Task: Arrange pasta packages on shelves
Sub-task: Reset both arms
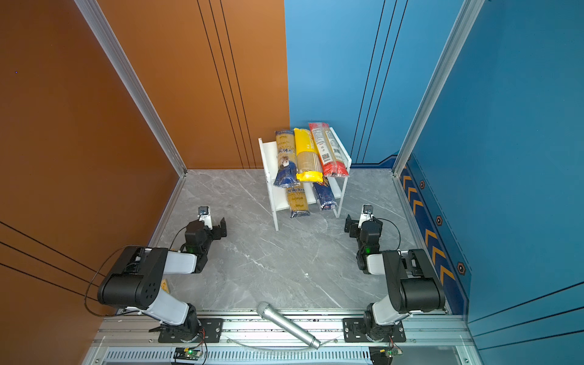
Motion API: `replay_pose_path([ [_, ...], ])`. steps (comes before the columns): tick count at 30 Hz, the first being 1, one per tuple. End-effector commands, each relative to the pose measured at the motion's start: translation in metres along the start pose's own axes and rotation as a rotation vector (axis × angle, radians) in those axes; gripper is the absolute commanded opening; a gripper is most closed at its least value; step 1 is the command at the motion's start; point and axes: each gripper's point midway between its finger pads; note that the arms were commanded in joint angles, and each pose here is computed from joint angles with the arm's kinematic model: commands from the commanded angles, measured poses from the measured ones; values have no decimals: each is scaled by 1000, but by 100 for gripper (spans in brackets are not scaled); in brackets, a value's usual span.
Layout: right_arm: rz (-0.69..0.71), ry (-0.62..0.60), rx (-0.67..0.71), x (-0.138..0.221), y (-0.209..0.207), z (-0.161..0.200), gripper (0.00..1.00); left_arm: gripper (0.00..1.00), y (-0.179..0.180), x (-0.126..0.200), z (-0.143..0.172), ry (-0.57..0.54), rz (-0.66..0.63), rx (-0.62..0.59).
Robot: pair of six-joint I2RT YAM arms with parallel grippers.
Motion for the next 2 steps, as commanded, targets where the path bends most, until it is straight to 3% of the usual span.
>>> replay_pose_path([
  [1, -5, 20, -5, -3, -1, 4, 100, 98, -2, -2, -5, -8, 16, -4],
  [2, -3, 20, -6, -3, -1, 4, 100, 98, -2, -2, -5, -8, 17, -4],
])
Point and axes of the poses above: each gripper's point midway between its finger pads, its own x axis back along the fingers, its own y axis along the line the jaws close on, z = x × y, and after that the axes turned 1 degree about -x, right-handed
